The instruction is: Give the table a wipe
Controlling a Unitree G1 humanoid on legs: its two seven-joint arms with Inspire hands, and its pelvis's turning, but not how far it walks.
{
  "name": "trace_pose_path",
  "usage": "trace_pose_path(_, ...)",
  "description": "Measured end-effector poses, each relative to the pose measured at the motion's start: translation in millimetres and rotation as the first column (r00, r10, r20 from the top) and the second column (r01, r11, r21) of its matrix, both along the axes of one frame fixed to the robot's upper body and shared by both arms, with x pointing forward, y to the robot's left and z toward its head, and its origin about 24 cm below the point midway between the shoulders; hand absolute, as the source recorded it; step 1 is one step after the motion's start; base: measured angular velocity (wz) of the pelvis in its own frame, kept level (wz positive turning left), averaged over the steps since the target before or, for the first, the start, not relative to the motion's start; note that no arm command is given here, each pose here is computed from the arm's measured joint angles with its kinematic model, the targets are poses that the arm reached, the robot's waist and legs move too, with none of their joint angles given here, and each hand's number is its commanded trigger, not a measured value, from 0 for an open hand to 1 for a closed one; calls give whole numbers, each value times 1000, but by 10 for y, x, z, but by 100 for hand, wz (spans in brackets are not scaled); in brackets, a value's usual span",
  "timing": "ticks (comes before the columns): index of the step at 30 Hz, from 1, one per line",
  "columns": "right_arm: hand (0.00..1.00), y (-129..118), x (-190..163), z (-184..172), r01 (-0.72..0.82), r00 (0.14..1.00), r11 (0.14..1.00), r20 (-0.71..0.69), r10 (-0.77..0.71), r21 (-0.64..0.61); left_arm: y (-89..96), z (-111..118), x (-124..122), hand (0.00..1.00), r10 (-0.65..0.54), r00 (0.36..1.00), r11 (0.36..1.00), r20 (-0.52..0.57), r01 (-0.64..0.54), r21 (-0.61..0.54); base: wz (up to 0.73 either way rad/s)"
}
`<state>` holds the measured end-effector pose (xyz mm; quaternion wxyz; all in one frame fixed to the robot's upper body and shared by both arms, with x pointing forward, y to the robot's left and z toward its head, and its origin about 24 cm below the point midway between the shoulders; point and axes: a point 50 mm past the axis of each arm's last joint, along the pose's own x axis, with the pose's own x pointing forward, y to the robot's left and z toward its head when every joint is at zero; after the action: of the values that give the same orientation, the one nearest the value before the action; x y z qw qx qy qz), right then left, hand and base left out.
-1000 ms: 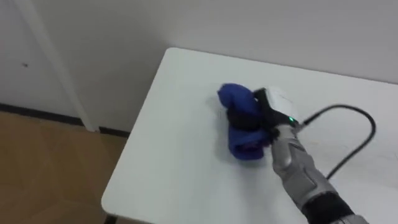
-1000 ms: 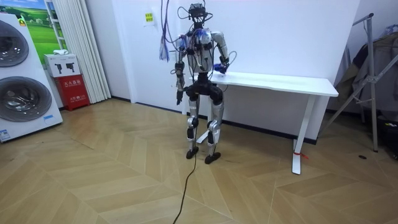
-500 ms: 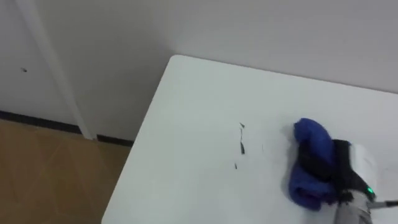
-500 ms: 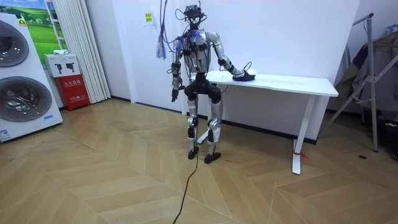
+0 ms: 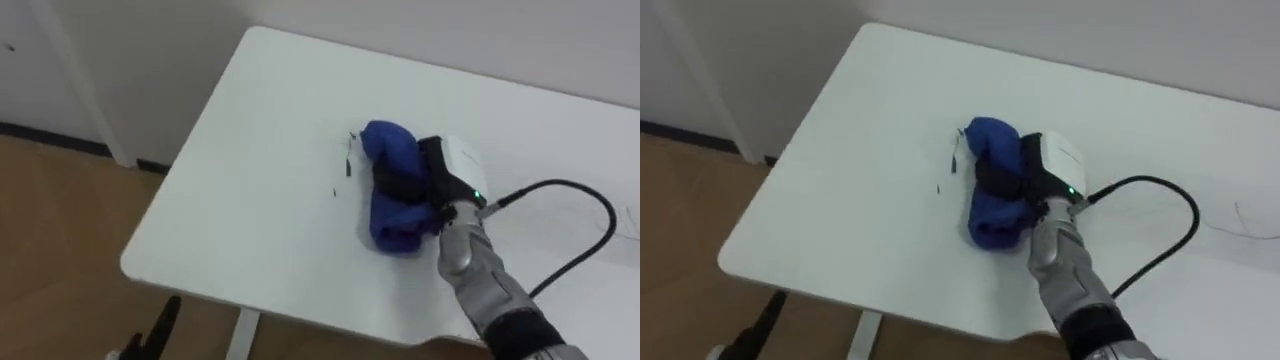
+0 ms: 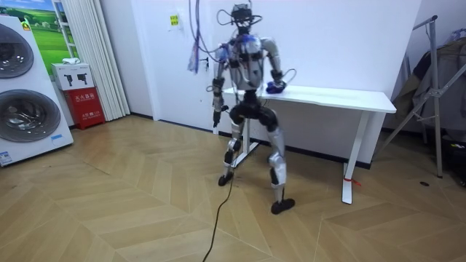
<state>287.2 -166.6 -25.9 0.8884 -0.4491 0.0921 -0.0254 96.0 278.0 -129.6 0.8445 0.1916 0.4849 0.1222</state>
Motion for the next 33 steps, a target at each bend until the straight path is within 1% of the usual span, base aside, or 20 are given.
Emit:
trace_pose_path(1, 100, -113, -104, -61, 9, 1000, 1000, -2, -9, -28, 15, -13, -107, 0, 44, 999, 999, -8, -44, -14, 79)
trace_pose_path(2, 100, -184, -177, -102, 22, 1000, 999, -9, -22, -43, 11, -23, -173, 0, 50, 999, 999, -19, -50, -16, 75)
trace_pose_path(4, 100, -572, -518, -206, 100, 994, 988, -26, -104, -120, -51, -86, -452, 0, 76, 994, 996, -81, -78, -33, 49)
trace_pose_path(6, 100, -786, -666, -216, 171, 984, 976, -26, -175, -132, -72, -111, -618, 0, 99, 988, 994, -116, -104, -35, 32)
trace_pose_path(7, 100, -889, -695, -197, 195, 979, 969, -25, -201, -150, -89, -121, -675, 0, 89, 987, 995, -135, -94, -32, 5)
trace_pose_path(9, 100, -927, -657, -160, 188, 981, 968, -27, -194, -165, -137, -136, -659, 0, 84, 987, 995, -134, -89, -38, -39)
trace_pose_path(11, 100, -881, -533, -93, 161, 986, 972, -24, -167, -169, -228, -161, -610, 0, 90, 989, 993, -120, -99, -68, -83)
trace_pose_path(12, 100, -799, -414, -33, 129, 990, 974, -23, -136, -186, -272, -175, -600, 0, 101, 988, 991, -116, -111, -79, -112)
trace_pose_path(14, 100, -407, -208, 54, -11, 1000, 979, -30, 5, -202, -297, -195, -603, 0, 144, 982, 985, -123, -154, -80, -98)
trace_pose_path(15, 100, -306, -153, 82, -55, 998, 976, -31, 50, -212, -296, -194, -602, 0, 153, 980, 984, -124, -163, -78, -40)
trace_pose_path(16, 100, -111, -72, 122, -119, 993, 971, -28, 115, -207, -290, -192, -594, 0, 164, 978, 982, -127, -174, -70, -9)
trace_pose_path(18, 100, 39, -60, 129, -166, 986, 968, -22, 165, -188, -294, -194, -561, 0, 164, 978, 982, -130, -174, -70, 19)
trace_pose_path(19, 100, 62, -58, 142, -176, 984, 968, -12, 177, -179, -293, -196, -569, 0, 165, 977, 982, -135, -175, -69, 34)
trace_pose_path(21, 100, 35, -71, 124, -164, 986, 974, 2, 166, -159, -262, -188, -610, 0, 171, 975, 982, -144, -181, -59, 51)
trace_pose_path(24, 100, -99, -253, -43, -112, 993, 984, 8, 115, -138, -234, -178, -695, 0, 180, 972, 981, -154, -189, -48, 58)
trace_pose_path(26, 100, -255, -416, -136, -39, 999, 992, 17, 41, -121, -188, -168, -757, 0, 190, 968, 980, -163, -197, -26, 31)
trace_pose_path(29, 100, -602, -693, -241, 91, 996, 986, 10, -91, -140, -73, -133, -922, 0, 233, 956, 972, -179, -233, 20, 12)
trace_pose_path(30, 100, -755, -791, -275, 147, 989, 977, -1, -149, -155, -23, -117, -972, 0, 247, 951, 969, -185, -245, 35, 0)
trace_pose_path(31, 100, -865, -828, -289, 185, 982, 969, -9, -189, -163, 14, -104, -1008, 0, 255, 948, 967, -190, -251, 46, -5)
trace_pose_path(33, 100, -978, -832, -285, 211, 976, 960, -22, -218, -187, 30, -97, -992, 0, 249, 950, 969, -186, -245, 44, -3)
